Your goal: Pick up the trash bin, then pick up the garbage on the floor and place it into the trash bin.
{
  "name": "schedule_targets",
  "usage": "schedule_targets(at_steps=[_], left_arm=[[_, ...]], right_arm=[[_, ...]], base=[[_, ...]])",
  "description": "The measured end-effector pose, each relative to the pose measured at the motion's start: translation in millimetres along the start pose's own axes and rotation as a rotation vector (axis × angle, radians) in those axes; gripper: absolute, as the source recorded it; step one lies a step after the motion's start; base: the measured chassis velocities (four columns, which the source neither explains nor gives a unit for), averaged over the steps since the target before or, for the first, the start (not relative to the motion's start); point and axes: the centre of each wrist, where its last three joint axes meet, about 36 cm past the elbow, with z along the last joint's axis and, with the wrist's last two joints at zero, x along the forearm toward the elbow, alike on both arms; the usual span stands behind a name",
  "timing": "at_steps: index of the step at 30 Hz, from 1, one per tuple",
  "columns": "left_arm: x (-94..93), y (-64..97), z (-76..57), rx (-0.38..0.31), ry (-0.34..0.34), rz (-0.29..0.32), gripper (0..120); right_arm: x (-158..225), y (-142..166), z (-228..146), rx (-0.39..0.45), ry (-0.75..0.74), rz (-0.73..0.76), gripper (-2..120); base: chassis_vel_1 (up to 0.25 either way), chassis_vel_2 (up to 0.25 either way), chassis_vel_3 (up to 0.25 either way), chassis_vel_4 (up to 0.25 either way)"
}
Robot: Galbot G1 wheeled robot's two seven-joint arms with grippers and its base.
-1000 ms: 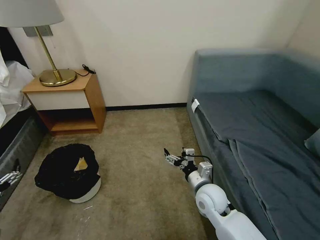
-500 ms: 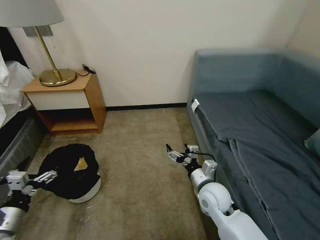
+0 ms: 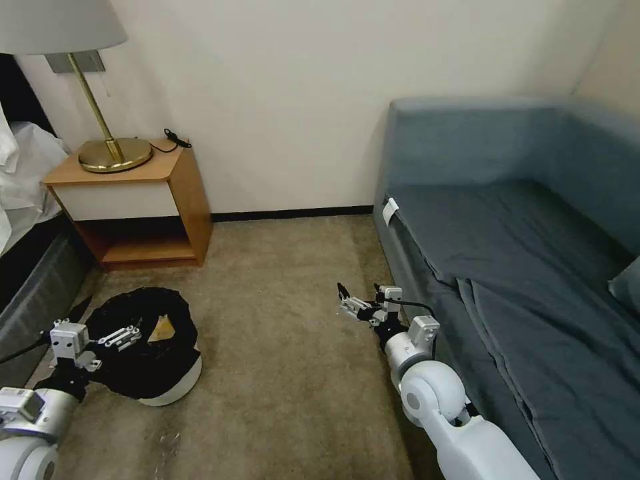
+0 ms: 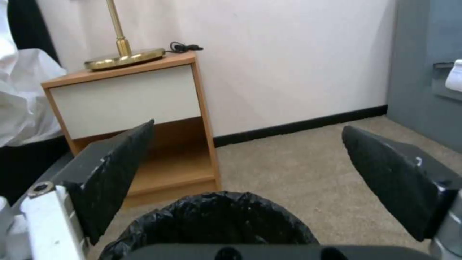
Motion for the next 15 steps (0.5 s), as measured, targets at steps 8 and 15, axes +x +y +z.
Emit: schedule_targets(at_steps=[8,15], left_arm=[[0.2,0.3,0.3,0.001,0.001,-0.002,100],[0.4,0.4,0.4,0.002,0.001,-0.003,100]], right_arm=[[-0.1,-0.1,0.1,0.000,0.001,0.000,100],[-0.2,-0.1,0.2,0.000,0.002,0.000,100]], base=[[0.000,0.000,0.000,0.000],[0.000,0.000,0.000,0.000]])
